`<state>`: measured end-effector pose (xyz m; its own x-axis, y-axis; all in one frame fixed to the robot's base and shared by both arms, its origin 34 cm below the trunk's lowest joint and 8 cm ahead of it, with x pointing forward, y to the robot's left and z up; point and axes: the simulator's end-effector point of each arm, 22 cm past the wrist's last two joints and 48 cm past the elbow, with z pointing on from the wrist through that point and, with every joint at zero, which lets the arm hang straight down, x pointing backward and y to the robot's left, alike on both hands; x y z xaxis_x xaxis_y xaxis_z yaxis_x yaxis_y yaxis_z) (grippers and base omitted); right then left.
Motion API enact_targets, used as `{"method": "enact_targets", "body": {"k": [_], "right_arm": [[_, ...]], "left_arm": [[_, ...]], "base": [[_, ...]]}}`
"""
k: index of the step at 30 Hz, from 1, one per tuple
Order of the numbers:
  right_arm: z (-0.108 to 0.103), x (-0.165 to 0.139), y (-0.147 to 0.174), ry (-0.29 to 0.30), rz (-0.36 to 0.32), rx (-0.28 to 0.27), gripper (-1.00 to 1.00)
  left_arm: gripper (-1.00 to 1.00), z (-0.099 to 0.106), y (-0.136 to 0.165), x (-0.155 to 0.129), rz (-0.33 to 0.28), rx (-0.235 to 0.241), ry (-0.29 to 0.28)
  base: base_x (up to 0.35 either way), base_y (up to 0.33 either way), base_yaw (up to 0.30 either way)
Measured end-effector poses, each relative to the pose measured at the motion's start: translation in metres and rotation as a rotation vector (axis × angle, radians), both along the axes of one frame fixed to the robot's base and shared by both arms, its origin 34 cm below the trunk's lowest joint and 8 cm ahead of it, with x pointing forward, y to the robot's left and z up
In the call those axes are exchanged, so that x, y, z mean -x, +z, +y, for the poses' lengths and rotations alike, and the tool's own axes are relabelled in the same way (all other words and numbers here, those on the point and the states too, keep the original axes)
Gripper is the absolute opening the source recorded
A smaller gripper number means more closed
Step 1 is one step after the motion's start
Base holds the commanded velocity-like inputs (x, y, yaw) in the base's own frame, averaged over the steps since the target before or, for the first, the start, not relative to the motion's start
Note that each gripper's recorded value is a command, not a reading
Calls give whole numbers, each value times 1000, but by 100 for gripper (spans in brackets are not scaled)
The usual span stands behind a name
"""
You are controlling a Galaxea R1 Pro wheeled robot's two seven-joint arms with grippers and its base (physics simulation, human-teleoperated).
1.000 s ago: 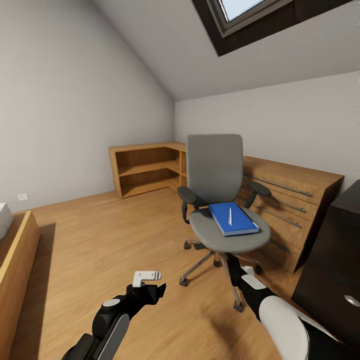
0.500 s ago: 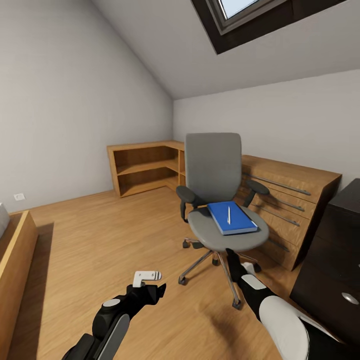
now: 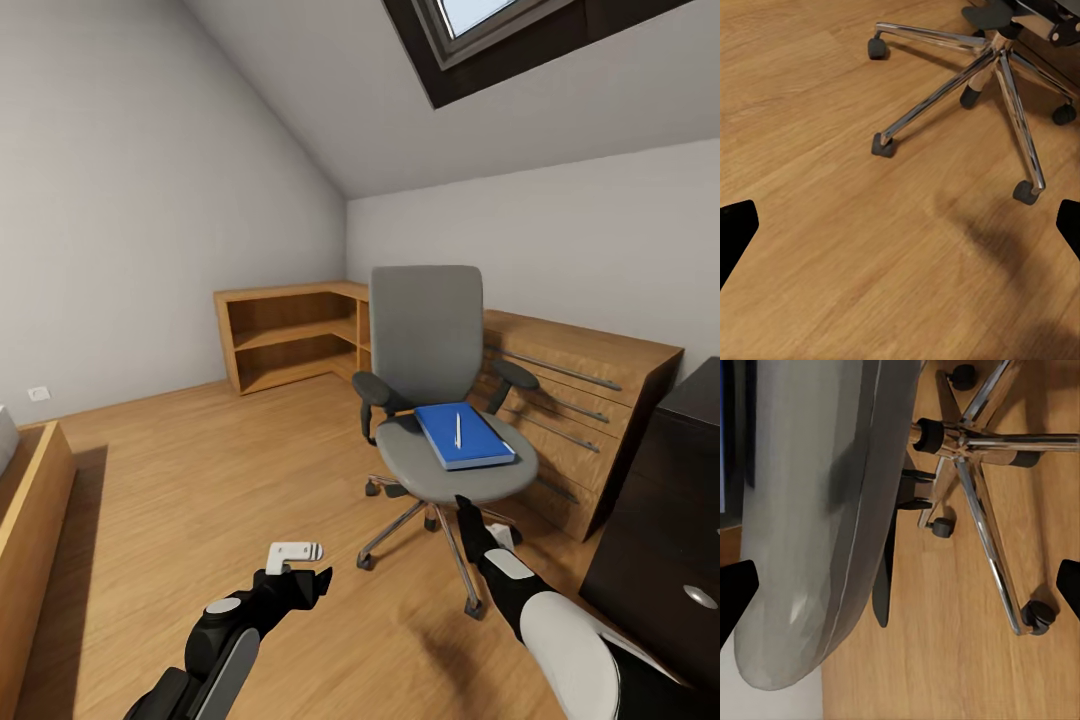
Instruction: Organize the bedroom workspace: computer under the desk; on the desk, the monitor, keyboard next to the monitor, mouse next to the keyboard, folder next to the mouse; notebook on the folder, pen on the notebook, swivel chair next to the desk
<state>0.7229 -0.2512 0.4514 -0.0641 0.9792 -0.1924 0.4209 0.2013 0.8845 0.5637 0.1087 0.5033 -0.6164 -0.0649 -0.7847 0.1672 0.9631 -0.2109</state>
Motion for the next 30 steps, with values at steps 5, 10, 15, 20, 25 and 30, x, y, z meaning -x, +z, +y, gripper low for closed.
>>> {"method": "enact_targets", "body": {"k": [5, 10, 15, 20, 25, 30], "right_arm": [[2, 1, -2, 3, 7, -3, 100], [3, 2, -3, 7, 12, -4, 100], [4, 5, -8, 9, 29, -6, 100], [4, 6, -11, 8, 41, -6, 100], [4, 7, -12, 7, 46, -5, 100], [4, 7, -13, 6, 49, -5, 100]], "left_arm": [[100, 0, 0, 0, 0, 0, 0], [100, 0, 0, 0, 0, 0, 0], [100, 0, 0, 0, 0, 0, 0], [100, 0, 0, 0, 0, 1, 0], [100, -1, 0, 0, 0, 1, -1], [100, -1, 0, 0, 0, 1, -1]], "base": [[0, 0, 0], [0, 0, 0], [0, 0, 0], [0, 0, 0], [0, 0, 0], [0, 0, 0]]}}
